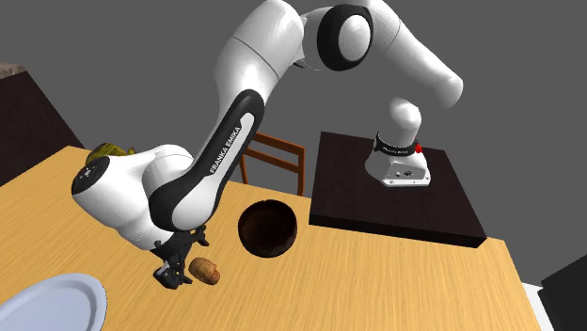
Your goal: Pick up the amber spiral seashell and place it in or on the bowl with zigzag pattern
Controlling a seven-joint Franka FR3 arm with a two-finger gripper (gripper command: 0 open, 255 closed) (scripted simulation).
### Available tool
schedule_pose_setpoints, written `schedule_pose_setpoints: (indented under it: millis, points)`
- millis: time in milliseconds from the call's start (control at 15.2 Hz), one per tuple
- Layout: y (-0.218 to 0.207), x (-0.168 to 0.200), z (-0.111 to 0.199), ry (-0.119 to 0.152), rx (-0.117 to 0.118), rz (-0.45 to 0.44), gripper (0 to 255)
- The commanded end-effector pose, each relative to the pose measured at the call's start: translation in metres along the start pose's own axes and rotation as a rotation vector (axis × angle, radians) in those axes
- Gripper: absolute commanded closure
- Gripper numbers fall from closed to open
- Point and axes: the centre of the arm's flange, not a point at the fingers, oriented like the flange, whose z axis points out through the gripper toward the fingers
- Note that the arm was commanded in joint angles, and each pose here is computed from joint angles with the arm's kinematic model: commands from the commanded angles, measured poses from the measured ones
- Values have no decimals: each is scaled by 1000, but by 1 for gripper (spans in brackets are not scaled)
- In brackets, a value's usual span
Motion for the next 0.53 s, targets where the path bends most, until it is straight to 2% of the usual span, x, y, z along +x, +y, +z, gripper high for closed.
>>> schedule_pose_setpoints:
  millis: [0,396,462]
  points:
    - [0,-1,4,0,0,0,0]
    - [0,-1,4,0,0,0,0]
    - [0,-1,4,0,0,0,255]
